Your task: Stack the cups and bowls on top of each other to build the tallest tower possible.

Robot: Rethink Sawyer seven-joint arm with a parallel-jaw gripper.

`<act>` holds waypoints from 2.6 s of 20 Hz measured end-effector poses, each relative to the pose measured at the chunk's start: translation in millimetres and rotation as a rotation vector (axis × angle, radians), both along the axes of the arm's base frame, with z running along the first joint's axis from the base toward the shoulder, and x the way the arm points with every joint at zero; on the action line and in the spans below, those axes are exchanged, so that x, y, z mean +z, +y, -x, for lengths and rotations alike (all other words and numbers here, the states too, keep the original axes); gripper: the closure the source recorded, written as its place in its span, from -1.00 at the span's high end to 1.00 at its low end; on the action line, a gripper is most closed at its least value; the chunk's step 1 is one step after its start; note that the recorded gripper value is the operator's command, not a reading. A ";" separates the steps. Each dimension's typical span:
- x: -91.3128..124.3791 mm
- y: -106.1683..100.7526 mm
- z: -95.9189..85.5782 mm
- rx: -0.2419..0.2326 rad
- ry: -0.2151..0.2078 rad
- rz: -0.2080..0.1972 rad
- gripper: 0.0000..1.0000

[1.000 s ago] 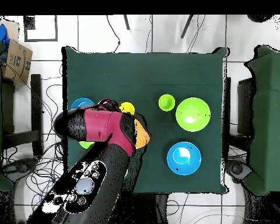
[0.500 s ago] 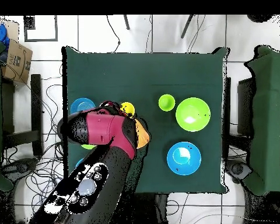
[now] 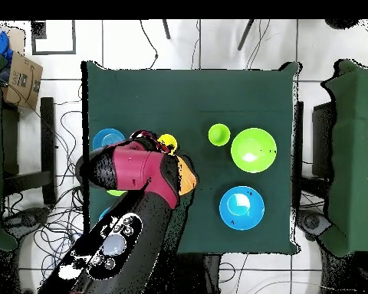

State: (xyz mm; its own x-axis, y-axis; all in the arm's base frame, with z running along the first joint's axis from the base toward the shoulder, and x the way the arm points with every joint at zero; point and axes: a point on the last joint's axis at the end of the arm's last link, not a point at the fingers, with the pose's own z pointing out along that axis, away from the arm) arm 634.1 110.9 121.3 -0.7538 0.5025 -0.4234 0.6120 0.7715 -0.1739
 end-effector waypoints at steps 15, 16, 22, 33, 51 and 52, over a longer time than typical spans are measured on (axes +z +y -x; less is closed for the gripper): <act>-14.4 30.5 25.9 0.007 0.124 0.003 1.00; -14.8 31.4 28.6 0.002 0.139 0.002 1.00; -15.6 30.7 35.0 -0.012 0.173 0.001 1.00; -20.8 21.6 51.7 -0.043 0.208 -0.003 1.00; -37.2 -13.2 45.1 -0.130 0.066 -0.062 1.00; -37.5 -13.5 44.8 -0.131 0.062 -0.064 1.00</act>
State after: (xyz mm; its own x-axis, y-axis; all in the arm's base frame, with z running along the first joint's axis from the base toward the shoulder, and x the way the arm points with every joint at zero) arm 589.2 97.4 83.8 -0.7036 0.6226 -0.3425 0.6978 0.6964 -0.1675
